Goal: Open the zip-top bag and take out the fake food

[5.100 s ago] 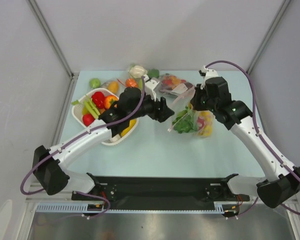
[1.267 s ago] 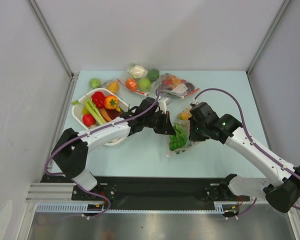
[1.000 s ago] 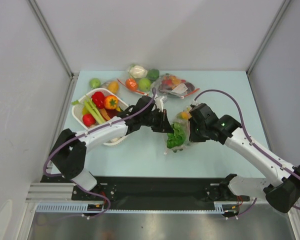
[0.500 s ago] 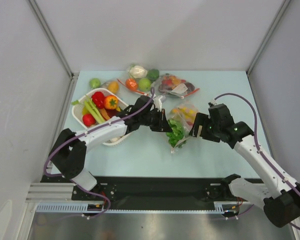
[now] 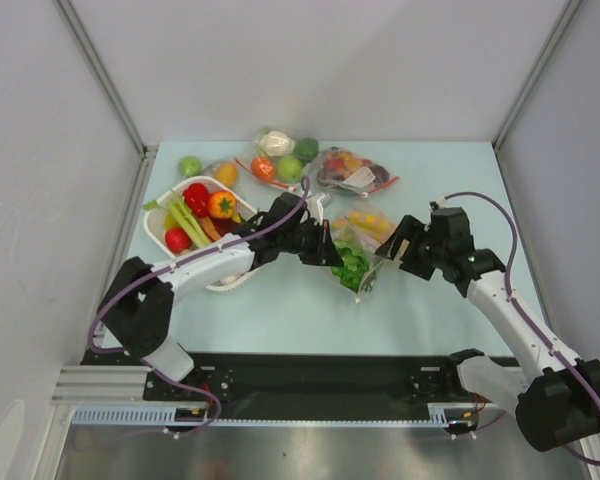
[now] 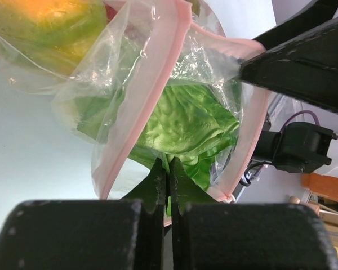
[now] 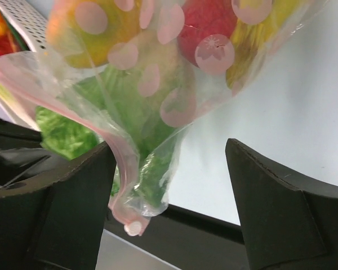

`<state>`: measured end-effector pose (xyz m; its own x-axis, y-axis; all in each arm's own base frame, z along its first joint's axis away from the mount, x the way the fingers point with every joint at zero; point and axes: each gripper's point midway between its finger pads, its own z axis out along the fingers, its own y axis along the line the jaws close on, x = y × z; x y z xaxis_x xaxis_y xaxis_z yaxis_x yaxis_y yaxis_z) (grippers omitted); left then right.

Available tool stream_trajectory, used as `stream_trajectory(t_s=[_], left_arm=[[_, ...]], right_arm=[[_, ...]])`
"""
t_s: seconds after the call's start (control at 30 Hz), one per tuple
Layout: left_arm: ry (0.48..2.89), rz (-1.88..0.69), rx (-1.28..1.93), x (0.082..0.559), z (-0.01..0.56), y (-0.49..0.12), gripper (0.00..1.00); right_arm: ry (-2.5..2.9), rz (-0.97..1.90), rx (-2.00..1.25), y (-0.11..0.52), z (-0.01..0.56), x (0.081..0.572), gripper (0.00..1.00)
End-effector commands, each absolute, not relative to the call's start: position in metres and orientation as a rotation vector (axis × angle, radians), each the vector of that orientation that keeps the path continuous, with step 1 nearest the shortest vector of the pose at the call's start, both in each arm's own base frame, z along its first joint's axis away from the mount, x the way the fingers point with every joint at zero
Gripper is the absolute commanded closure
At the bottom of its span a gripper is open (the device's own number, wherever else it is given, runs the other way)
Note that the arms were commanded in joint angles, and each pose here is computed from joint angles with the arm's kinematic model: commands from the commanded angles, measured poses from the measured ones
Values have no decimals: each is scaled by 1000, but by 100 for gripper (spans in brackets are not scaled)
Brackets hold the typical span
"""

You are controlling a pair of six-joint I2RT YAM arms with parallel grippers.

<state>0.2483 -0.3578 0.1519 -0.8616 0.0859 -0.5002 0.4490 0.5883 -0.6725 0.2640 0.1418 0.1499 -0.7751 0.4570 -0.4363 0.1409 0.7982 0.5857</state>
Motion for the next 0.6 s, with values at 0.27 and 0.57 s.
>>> stream_trajectory(t_s=[0.27, 0.57], left_arm=[[2349, -1208, 467, 252, 158, -361, 100], [2335, -1207, 483, 251, 162, -360, 100]], right_arm=[[2159, 856, 415, 139, 216, 261, 17], [2218, 808, 501, 130, 184, 282, 18]])
